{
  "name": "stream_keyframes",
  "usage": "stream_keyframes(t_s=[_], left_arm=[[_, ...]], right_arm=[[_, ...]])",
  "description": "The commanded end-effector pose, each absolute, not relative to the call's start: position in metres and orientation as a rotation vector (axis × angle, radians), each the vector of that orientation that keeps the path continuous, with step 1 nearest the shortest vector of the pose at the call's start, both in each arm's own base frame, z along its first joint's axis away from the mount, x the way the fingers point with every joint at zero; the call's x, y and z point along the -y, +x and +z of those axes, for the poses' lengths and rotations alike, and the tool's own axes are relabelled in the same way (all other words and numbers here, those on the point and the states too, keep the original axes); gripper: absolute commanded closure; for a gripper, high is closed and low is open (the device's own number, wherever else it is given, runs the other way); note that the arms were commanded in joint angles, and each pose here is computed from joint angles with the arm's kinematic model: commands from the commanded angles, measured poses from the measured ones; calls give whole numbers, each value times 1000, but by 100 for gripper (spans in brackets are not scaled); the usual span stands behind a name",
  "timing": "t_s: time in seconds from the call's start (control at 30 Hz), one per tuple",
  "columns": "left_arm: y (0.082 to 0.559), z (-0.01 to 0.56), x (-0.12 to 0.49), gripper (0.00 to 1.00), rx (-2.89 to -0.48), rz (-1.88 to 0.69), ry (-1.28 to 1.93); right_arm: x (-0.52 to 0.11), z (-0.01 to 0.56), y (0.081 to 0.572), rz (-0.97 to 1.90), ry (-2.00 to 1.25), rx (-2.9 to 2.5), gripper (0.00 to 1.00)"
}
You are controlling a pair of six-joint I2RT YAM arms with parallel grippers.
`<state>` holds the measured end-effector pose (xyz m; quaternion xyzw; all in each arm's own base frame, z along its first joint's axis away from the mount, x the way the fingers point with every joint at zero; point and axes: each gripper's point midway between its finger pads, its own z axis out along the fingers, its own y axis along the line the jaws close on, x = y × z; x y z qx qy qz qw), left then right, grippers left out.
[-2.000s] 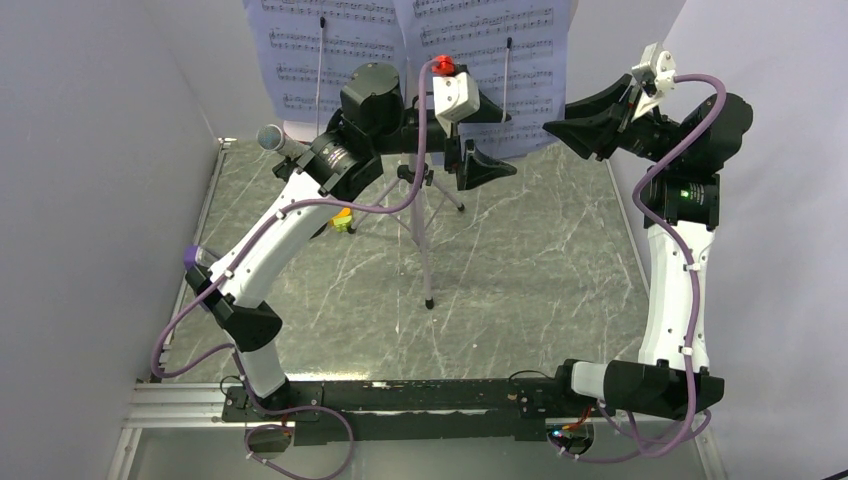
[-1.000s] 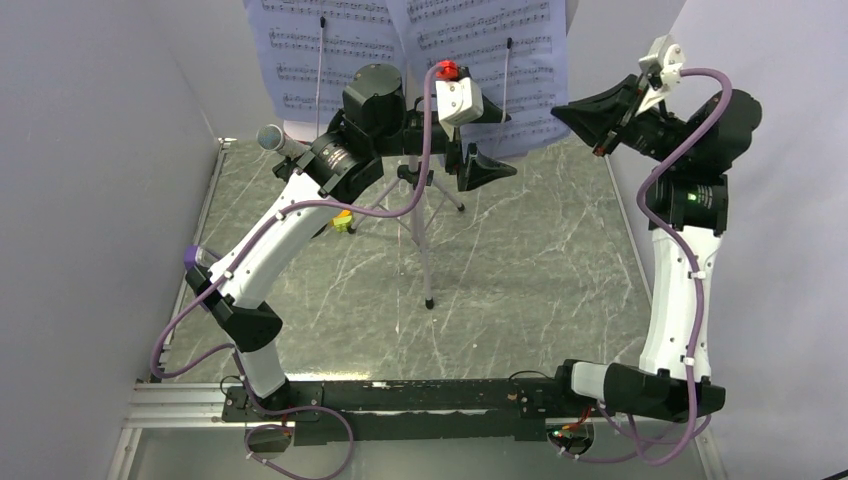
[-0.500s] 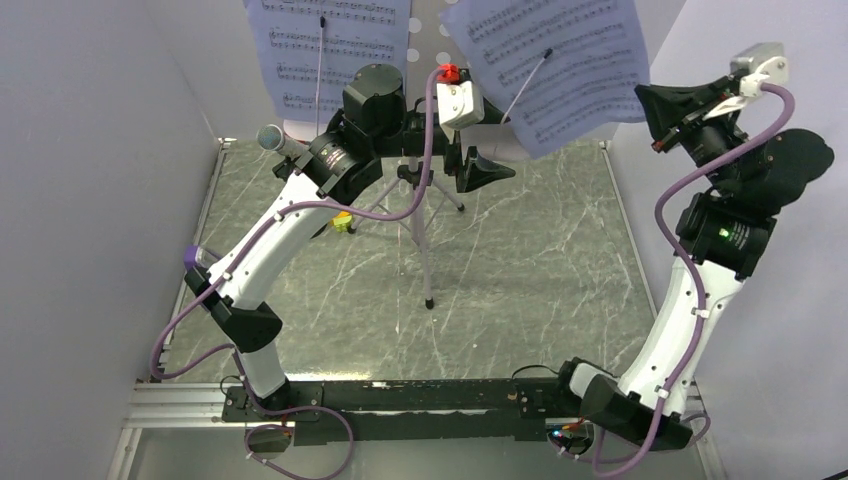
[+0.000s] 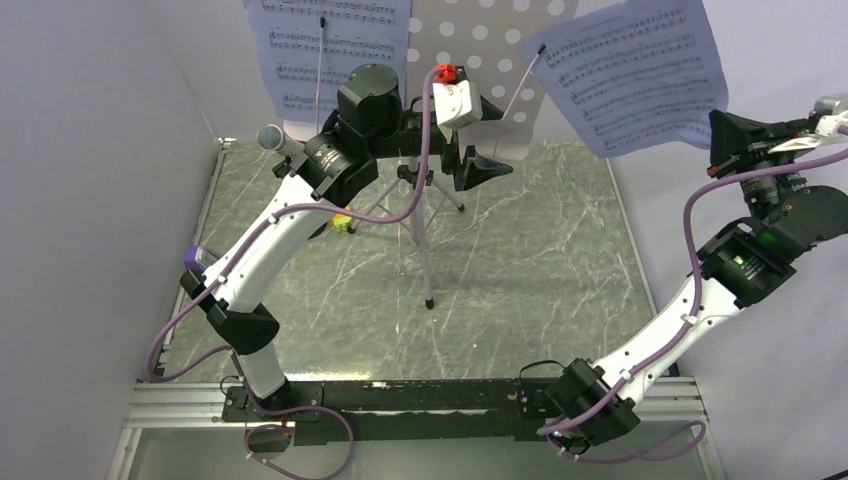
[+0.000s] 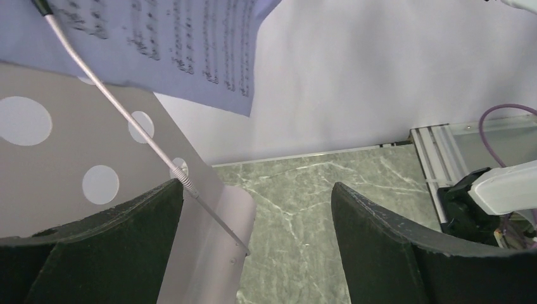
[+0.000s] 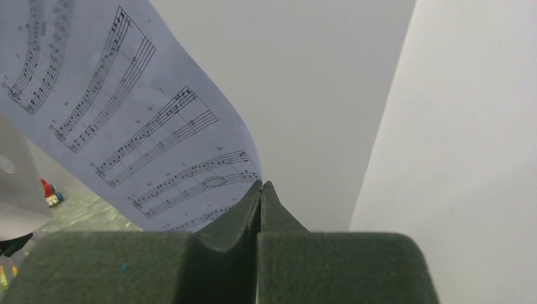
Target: Pack up the instrument practice props
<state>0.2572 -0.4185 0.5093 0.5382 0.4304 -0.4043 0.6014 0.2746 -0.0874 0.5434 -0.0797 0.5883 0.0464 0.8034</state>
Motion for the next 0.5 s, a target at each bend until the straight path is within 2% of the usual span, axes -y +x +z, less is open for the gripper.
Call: stream_keyframes(t_s=[0.0,0.27,0.47], left_arm=[[246,540,397,10,-942,-851,1204],[272,537,378,6,-1031,-682,1112],[270,549,358,4,-1025,-607,1080]], right_arm=[[99,531,270,173,-145,-1286,100],[113,475,260,92,-144,-1382,100],[128,431,252,34,-113,-1461,100]])
